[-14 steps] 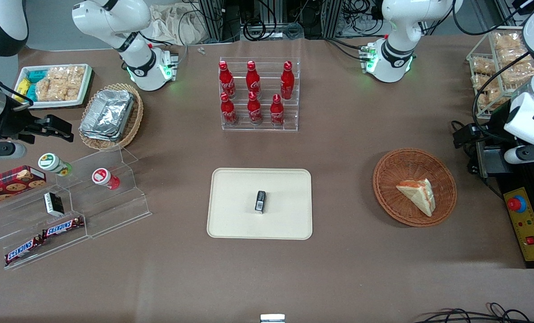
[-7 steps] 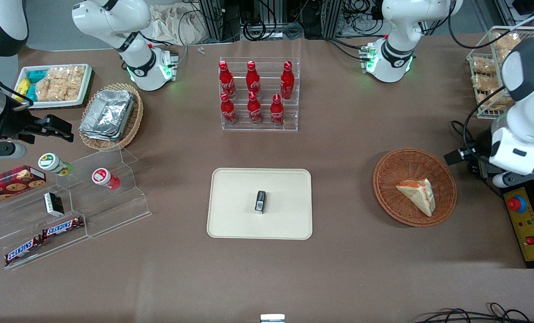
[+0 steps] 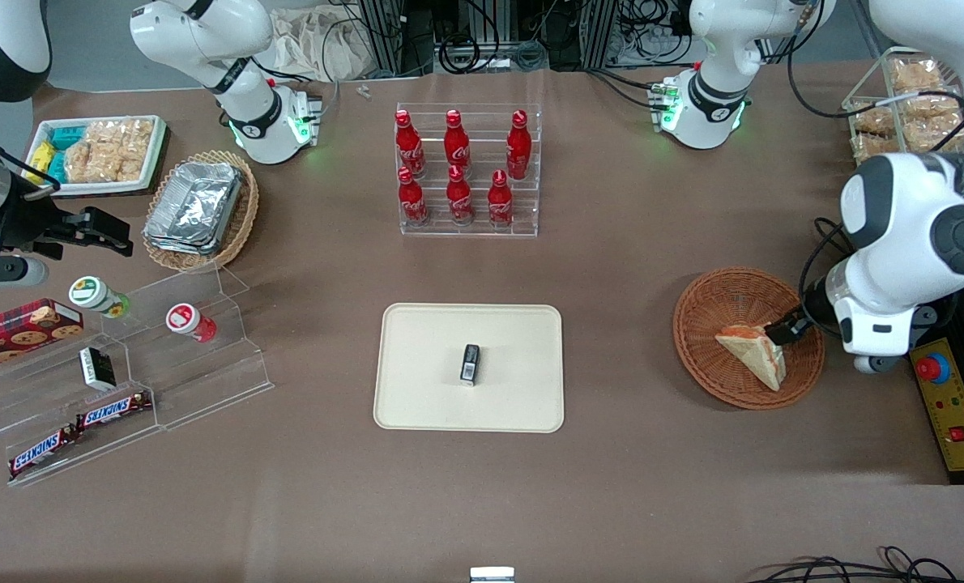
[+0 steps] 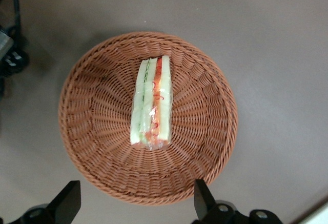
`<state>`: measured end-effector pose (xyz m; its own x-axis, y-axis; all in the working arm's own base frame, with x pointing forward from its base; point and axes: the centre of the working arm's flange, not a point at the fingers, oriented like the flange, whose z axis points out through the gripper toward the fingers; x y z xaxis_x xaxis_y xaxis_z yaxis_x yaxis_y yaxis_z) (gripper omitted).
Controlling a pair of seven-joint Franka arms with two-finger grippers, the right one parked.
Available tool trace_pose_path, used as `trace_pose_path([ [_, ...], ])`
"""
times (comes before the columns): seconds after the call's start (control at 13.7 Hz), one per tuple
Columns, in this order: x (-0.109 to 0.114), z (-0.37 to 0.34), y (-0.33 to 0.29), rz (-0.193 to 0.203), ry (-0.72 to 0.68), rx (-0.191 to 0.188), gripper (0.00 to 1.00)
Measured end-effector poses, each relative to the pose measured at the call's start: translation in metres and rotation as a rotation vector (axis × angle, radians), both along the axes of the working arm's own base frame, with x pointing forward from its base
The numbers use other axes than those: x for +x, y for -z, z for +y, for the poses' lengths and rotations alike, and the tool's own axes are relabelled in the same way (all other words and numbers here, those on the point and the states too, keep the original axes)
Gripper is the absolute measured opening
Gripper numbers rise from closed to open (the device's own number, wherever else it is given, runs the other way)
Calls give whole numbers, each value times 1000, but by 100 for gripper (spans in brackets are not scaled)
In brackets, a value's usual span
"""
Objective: Place sandwich from basket to tray
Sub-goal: 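Move the left gripper down over the wrapped sandwich in the wicker basket, then close the left gripper on the sandwich and lift it, then carry the held sandwich over to the white tray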
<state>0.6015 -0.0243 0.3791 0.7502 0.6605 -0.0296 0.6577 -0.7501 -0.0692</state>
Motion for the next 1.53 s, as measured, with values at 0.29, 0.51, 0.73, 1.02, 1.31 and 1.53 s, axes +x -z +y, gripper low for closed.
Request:
trace_pose_path([
  [0.29, 5, -1, 43, -19, -69, -7, 100],
  [0.51, 1, -2, 80, -27, -83, -15, 100],
  [0.73, -9, 4, 102, -11, -94, -13, 100],
  [1.02, -15, 17, 113, -10, -115, -11, 99],
  [1.31, -13, 18, 141, -31, -118, -21, 86],
  [1.53, -10, 18, 145, -42, -82, 1, 53],
])
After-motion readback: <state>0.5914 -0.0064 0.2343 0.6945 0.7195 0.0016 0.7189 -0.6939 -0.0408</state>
